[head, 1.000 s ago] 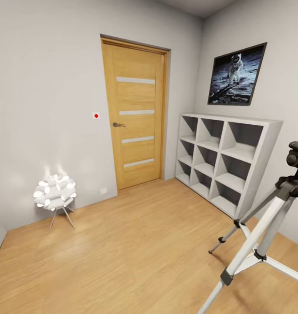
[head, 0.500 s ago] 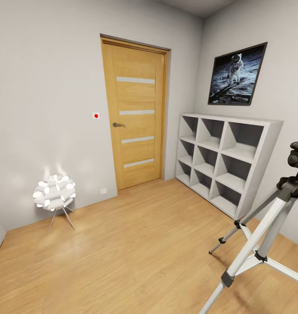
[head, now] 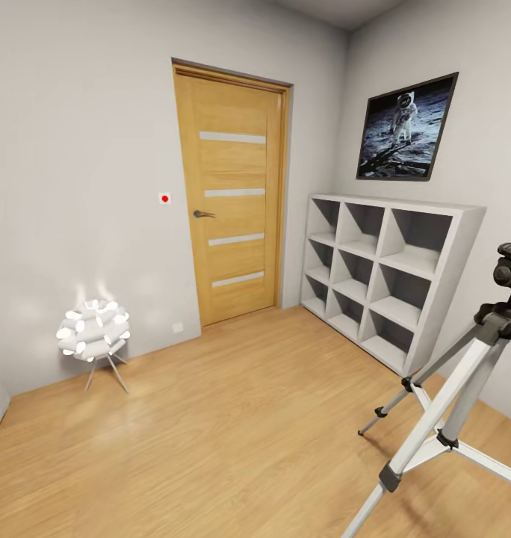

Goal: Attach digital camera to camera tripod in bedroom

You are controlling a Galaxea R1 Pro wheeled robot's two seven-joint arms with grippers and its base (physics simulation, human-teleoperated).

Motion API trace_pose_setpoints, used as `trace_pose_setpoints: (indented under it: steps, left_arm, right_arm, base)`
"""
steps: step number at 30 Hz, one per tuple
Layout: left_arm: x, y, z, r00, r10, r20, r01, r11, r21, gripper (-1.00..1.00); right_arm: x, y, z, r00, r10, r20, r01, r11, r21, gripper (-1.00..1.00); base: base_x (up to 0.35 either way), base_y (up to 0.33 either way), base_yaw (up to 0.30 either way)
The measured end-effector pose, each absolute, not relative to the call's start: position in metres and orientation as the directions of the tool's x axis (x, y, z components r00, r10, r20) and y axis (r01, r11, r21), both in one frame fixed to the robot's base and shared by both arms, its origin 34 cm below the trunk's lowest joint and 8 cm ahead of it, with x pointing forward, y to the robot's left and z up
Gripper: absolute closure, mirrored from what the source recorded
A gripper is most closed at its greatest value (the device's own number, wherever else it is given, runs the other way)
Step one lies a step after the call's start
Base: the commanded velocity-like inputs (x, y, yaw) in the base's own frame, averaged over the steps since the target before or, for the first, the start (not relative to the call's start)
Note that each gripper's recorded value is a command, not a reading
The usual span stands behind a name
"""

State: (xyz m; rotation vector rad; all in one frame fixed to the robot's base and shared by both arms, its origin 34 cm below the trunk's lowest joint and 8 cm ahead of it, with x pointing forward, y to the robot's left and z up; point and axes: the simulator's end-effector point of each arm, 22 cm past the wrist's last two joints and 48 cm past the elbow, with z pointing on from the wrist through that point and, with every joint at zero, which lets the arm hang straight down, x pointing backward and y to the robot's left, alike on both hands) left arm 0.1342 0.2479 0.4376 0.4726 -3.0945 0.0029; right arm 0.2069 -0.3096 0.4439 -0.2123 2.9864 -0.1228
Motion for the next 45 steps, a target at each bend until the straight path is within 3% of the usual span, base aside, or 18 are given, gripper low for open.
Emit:
trace_pose_setpoints:
  steps: [9, 13, 24, 36, 45]
  left_arm:
    - [0.134, 0.248, 0.438, -0.954, -0.298, 0.012, -0.299, 0.954, -0.001, -1.0]
    - [0.134, 0.248, 0.438, -0.954, -0.299, 0.012, -0.299, 0.954, 0.0, -1.0]
    - [0.134, 0.248, 0.438, -0.954, -0.299, 0.011, -0.299, 0.954, 0.0, -1.0]
    - [0.134, 0.248, 0.438, -0.954, -0.299, 0.012, -0.299, 0.954, 0.0, -1.0]
    - [0.134, 0.248, 0.438, -0.954, -0.299, 0.012, -0.299, 0.954, 0.0, -1.0]
  right_arm:
    - [0.432, -0.315, 0.54, -0.854, -0.145, -0.499, -0.079, 0.985, -0.151, -1.0]
    - [0.478, -0.319, 0.587, -0.815, -0.13, -0.565, -0.047, 0.986, -0.159, -1.0]
    - [0.534, -0.343, 0.676, -0.73, -0.008, -0.683, 0.053, 0.996, -0.069, -1.0]
    - [0.561, -0.359, 0.753, -0.603, 0.073, -0.795, 0.012, 0.997, 0.082, -1.0]
    - [0.554, -0.416, 0.781, -0.535, 0.147, -0.832, 0.118, 0.988, 0.099, -1.0]
  base:
    - [0.0, 0.0, 0.0]
    - [0.0, 0.0, 0.0]
    - [0.0, 0.0, 0.0]
    - [0.0, 0.0, 0.0]
    - [0.0, 0.0, 0.0]
